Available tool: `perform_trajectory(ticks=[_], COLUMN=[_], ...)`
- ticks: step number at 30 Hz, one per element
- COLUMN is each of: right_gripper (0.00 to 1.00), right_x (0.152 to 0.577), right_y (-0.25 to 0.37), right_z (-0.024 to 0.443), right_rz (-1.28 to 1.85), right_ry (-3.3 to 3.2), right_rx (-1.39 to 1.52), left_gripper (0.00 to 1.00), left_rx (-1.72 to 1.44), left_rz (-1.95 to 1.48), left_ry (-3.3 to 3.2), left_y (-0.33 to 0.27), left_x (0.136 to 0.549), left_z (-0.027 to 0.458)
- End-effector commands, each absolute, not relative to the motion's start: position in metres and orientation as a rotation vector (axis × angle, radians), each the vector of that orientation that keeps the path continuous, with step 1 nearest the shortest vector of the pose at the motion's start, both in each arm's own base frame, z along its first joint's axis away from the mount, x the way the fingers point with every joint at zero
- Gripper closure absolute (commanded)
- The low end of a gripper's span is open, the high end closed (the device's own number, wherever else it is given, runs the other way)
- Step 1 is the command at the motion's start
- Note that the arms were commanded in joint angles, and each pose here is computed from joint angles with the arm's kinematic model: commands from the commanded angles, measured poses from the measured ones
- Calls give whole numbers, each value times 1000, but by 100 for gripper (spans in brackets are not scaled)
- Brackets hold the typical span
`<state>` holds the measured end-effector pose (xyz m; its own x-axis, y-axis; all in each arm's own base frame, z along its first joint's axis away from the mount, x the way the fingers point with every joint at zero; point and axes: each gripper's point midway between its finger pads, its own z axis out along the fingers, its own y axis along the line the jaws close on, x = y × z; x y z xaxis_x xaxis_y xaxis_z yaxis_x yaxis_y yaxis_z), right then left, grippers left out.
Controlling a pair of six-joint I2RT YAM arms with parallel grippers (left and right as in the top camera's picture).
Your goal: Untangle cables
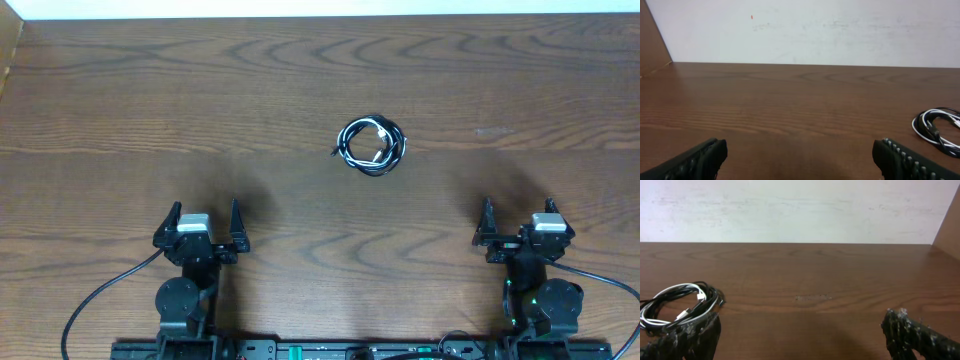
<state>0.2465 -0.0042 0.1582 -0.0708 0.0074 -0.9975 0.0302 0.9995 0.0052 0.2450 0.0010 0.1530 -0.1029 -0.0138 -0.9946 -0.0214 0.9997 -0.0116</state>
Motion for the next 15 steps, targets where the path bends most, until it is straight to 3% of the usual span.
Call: perform_trajectory(ticks=[1,15], right_gripper=[1,1], right_x=[246,246], right_y=[-4,-6], right_z=[158,159], right_rz=[-12,-21], right_ry=[1641,1633], right_rx=[42,51], left_gripper=[2,2], left_rx=[-38,-136], left_rz=[25,-36], left_ry=[1733,1718], left_y=[5,7], left_x=[244,244], left_z=[135,137])
